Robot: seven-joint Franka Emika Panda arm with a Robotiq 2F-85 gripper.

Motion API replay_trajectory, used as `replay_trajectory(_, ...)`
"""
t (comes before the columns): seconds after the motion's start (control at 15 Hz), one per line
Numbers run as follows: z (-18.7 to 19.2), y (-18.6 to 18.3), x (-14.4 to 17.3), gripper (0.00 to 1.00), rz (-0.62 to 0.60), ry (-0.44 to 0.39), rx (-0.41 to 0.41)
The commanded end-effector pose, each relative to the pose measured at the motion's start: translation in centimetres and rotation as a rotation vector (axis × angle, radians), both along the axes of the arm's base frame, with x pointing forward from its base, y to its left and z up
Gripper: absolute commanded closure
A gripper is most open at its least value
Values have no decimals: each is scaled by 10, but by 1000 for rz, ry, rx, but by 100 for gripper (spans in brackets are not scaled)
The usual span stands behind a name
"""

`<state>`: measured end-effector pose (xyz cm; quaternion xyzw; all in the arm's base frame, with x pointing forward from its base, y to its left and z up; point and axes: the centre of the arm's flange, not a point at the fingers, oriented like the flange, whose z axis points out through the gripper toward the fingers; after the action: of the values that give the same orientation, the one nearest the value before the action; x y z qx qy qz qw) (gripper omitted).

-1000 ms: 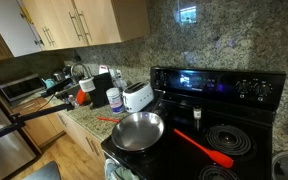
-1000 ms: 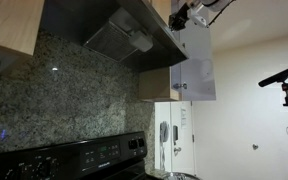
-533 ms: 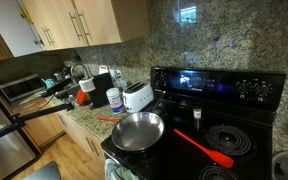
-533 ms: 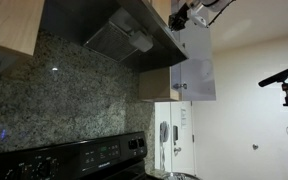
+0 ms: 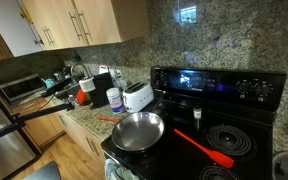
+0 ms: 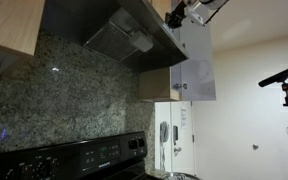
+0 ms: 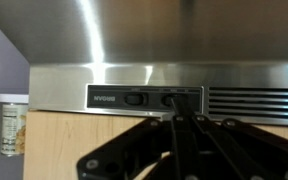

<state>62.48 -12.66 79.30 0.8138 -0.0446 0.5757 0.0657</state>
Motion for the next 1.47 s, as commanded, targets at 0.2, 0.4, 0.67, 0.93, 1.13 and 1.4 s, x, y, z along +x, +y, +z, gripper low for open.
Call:
replay_trajectory(0.2, -2, 10, 3, 100, 16, 3, -1)
replay_trajectory(0.4, -5, 9, 5, 99, 16, 8, 1)
replay_trajectory(0.67, -5, 9, 5, 99, 16, 8, 1)
replay_trajectory(0.93, -7, 10, 11, 100, 15, 13, 4)
replay_trajectory(1.13, -9, 10, 14, 100, 13, 15, 5)
replay_trajectory(1.4, -8, 9, 15, 100, 2, 12, 4)
